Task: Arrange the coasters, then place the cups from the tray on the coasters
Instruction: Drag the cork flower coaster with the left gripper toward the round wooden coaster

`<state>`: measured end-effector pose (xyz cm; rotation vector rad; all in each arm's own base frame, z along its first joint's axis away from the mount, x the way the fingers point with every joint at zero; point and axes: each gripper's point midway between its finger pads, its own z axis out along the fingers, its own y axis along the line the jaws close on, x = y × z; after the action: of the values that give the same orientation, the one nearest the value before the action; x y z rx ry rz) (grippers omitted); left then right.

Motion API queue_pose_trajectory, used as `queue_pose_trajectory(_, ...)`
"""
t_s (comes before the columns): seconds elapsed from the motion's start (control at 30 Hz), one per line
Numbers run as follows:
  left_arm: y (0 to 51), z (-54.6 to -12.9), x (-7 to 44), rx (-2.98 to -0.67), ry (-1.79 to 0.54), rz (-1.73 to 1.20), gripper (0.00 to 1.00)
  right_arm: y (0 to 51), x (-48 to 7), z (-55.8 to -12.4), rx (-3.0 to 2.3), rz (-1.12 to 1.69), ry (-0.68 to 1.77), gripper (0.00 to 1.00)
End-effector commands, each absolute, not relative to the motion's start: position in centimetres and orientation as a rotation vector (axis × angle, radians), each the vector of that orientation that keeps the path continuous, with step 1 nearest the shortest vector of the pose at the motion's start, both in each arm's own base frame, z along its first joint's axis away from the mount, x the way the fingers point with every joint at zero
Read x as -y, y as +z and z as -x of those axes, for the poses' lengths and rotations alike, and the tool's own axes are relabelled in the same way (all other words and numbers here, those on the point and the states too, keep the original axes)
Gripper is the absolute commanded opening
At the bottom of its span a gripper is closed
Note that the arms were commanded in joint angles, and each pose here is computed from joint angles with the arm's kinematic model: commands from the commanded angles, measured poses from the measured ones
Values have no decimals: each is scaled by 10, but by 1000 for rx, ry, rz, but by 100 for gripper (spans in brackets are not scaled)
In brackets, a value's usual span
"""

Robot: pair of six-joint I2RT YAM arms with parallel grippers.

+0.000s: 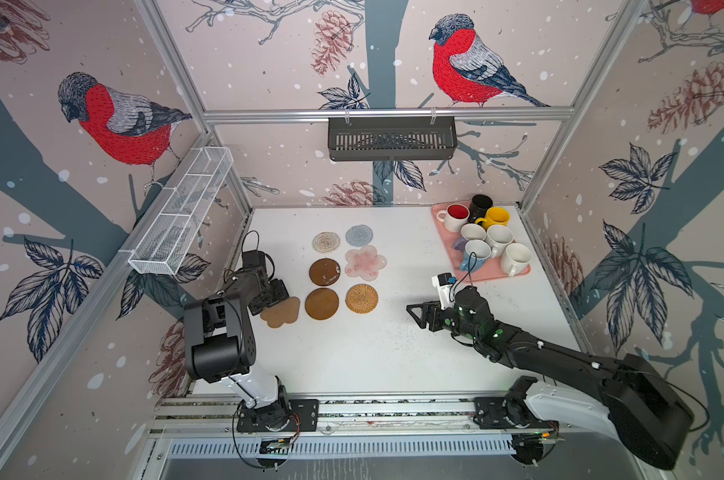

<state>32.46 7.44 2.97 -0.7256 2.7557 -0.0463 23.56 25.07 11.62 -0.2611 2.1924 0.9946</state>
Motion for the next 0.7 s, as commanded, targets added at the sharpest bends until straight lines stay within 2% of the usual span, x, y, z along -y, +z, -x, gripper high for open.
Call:
queue_pose_trajectory(0.0,38,-325,-72,-2798,-66,695,76,117,-252,-239,-2180,267,985,76)
queue_pose_trajectory(0.27,32,-343,-78,-2809,-51,666,76,110,-252,-240,-2201,268,969,76)
queue_pose_trajectory(0.67,15,-335,-77,-2816,-42,675,70,109,-252,-241,-2206,269,957,76)
